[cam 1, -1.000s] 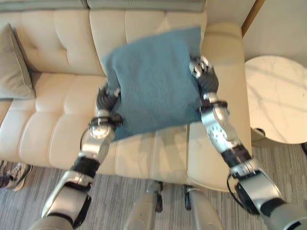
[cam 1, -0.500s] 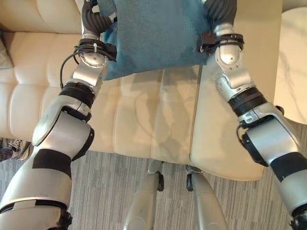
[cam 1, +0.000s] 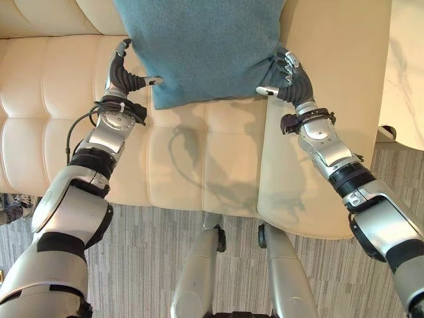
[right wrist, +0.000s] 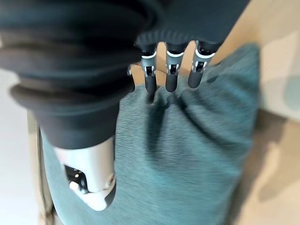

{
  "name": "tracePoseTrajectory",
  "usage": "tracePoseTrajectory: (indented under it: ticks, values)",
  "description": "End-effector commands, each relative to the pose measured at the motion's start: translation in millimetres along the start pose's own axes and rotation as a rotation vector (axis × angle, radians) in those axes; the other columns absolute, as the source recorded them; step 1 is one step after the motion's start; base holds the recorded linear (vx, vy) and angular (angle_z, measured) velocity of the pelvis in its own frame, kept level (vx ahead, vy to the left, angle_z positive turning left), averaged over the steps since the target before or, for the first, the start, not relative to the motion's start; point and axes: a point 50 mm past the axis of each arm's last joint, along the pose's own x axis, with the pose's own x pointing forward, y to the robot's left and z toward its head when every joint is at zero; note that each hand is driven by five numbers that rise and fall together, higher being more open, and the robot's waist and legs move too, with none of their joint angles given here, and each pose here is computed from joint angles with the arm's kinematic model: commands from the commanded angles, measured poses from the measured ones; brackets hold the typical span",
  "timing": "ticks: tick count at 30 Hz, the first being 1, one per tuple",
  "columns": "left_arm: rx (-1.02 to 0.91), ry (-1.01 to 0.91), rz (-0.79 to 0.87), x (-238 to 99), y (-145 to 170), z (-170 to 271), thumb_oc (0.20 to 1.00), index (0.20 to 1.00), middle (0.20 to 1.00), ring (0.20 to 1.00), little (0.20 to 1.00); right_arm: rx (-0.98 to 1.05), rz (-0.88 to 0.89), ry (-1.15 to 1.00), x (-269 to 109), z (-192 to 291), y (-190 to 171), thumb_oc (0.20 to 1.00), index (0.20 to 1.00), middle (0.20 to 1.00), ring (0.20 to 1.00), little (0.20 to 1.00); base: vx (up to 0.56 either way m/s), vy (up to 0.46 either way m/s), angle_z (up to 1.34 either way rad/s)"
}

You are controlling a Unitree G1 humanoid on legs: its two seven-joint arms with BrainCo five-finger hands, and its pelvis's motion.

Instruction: Pick up all the scattered cushions and arrange them neatly on the sofa.

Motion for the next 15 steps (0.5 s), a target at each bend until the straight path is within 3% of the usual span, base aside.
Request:
tracePoseTrajectory:
  ticks: [1, 4, 5, 6, 8, 9, 11, 13, 15]
  values:
    - [-0.027, -0.170, 0.086, -3.2, 31.5, 20.6, 1.000, 1.000, 1.000, 1.000, 1.000, 0.010, 0.004, -0.139, -5.9, 20.9, -2.5, 1.000, 1.000, 1.000, 1.000, 1.000, 0.00, -0.027, -0.06]
    - [-0.103, -0.114, 0.043, -54.8, 34.9, -22.7, 1.000, 1.000, 1.000, 1.000, 1.000, -0.099, 0.026, -0.145, -52.8, 1.7, -16.8, 1.000, 1.000, 1.000, 1.000, 1.000, 0.03, -0.009, -0.10]
    - [-0.103, -0.112, 0.043, -55.6, 35.0, -23.3, 1.000, 1.000, 1.000, 1.000, 1.000, -0.100, 0.027, -0.144, -53.3, 1.5, -16.4, 1.000, 1.000, 1.000, 1.000, 1.000, 0.11, -0.002, -0.15]
    - [-0.131, -0.004, -0.006, -95.1, 32.1, -57.4, 1.000, 1.000, 1.000, 1.000, 1.000, -0.165, 0.040, -0.102, -86.6, -14.2, -26.7, 1.000, 1.000, 1.000, 1.000, 1.000, 0.13, -0.012, -0.17]
    - [-0.111, 0.121, -0.070, -134.2, 28.3, -87.5, 1.000, 1.000, 1.000, 1.000, 1.000, -0.204, 0.073, -0.026, -121.7, -31.8, -31.4, 1.000, 1.000, 1.000, 1.000, 1.000, 0.14, -0.007, -0.09]
    - [-0.111, 0.122, -0.071, -135.0, 28.2, -87.7, 1.000, 1.000, 1.000, 1.000, 1.000, -0.204, 0.074, -0.024, -122.5, -31.9, -31.2, 1.000, 1.000, 1.000, 1.000, 1.000, 0.10, 0.003, -0.03]
    - [-0.160, 0.360, -0.142, -202.3, 19.7, -128.7, 1.000, 1.000, 1.000, 1.000, 1.000, -0.255, 0.116, 0.165, -177.1, -63.2, -37.1, 1.000, 1.000, 1.000, 1.000, 1.000, 0.16, 0.003, -0.01]
    - [-0.145, 0.514, -0.194, -244.0, 17.4, -150.2, 1.000, 1.000, 1.000, 1.000, 1.000, -0.253, 0.118, 0.341, -217.7, -89.2, -43.4, 1.000, 1.000, 1.000, 1.000, 1.000, 0.12, 0.015, -0.01]
    - [-0.140, 0.593, -0.217, -264.3, 16.1, -160.3, 1.000, 1.000, 1.000, 1.000, 1.000, -0.228, 0.107, 0.443, -238.8, -103.1, -45.1, 1.000, 1.000, 1.000, 1.000, 1.000, 0.05, 0.019, -0.03]
